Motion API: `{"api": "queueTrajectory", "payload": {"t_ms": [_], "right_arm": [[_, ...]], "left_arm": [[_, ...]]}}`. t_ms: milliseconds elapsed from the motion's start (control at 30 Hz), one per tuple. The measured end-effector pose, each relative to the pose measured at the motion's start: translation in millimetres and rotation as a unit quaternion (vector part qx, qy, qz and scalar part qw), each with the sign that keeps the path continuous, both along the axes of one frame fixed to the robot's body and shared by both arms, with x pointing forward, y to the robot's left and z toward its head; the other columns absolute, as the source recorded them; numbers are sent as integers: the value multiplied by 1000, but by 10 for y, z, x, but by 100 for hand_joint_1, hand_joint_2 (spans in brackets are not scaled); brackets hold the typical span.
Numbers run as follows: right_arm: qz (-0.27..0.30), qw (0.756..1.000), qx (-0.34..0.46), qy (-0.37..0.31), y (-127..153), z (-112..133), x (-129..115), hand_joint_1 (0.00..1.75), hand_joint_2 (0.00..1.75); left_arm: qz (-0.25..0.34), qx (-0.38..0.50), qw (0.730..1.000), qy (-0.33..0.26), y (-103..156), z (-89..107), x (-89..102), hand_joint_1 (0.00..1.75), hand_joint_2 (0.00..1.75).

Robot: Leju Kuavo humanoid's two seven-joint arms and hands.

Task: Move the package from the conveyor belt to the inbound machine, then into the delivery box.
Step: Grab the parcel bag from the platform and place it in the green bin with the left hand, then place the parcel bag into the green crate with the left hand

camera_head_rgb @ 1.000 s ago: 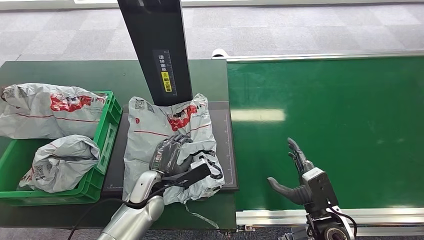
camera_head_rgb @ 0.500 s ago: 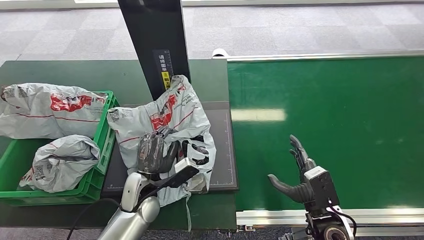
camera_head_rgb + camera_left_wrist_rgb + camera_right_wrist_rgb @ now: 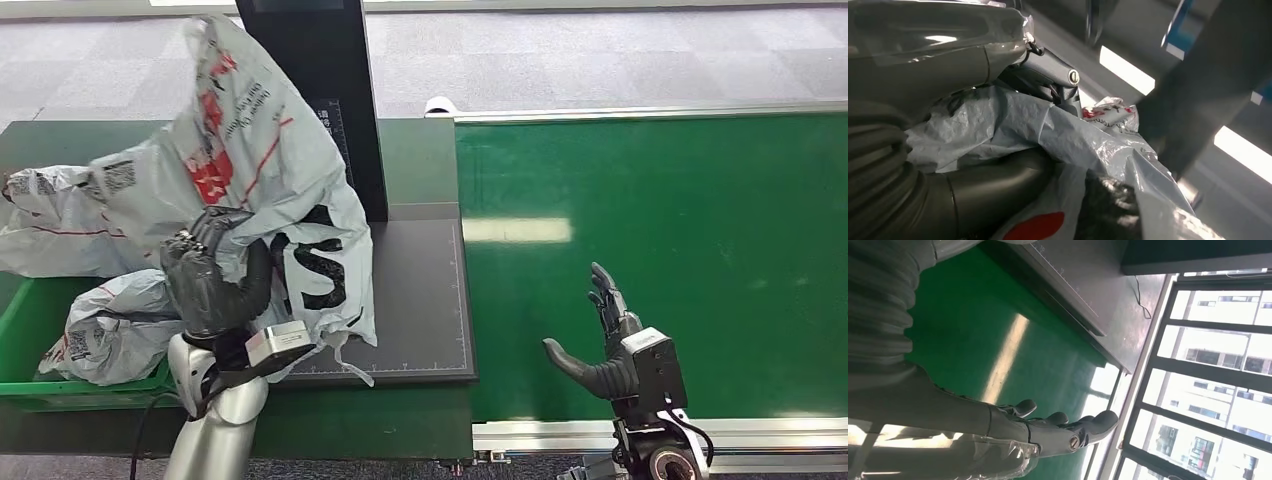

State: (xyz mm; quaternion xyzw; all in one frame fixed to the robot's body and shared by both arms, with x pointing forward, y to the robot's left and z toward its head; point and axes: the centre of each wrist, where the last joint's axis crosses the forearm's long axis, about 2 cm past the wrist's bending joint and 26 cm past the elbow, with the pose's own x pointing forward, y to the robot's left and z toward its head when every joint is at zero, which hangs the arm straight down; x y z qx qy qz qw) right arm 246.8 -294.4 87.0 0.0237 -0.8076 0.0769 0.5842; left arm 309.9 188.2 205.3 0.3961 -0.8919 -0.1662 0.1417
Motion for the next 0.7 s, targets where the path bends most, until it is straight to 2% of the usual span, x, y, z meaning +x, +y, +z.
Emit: {"api": "queueTrajectory", "payload": {"t_ms": [167, 300, 400, 500, 600, 700], "right_arm": [[-2, 1000, 3, -5, 2, -15, 7, 0, 175], [-4, 1000, 4, -6, -21, -18, 9, 0, 175], [-5, 1000, 1, -6, -41, -21, 4, 0, 175], [-12, 1000, -2, -2, -61, -42, -26, 0, 175], [-17, 1000, -5, 2, -84, -67, -87, 0, 175], [-18, 1000, -8, 6, -109, -81, -136, 0, 175]], "left_arm": [[67, -18, 986, -148, 359, 722, -145, 175, 175], [133, 22, 964, -227, 618, 1085, -275, 175, 175], [163, 35, 953, -255, 753, 1211, -332, 175, 175], [210, 75, 940, -260, 891, 1279, -302, 175, 175], [281, 127, 925, -223, 1079, 1256, -157, 175, 175], [327, 138, 918, -178, 1233, 1178, -32, 175, 175]]}}
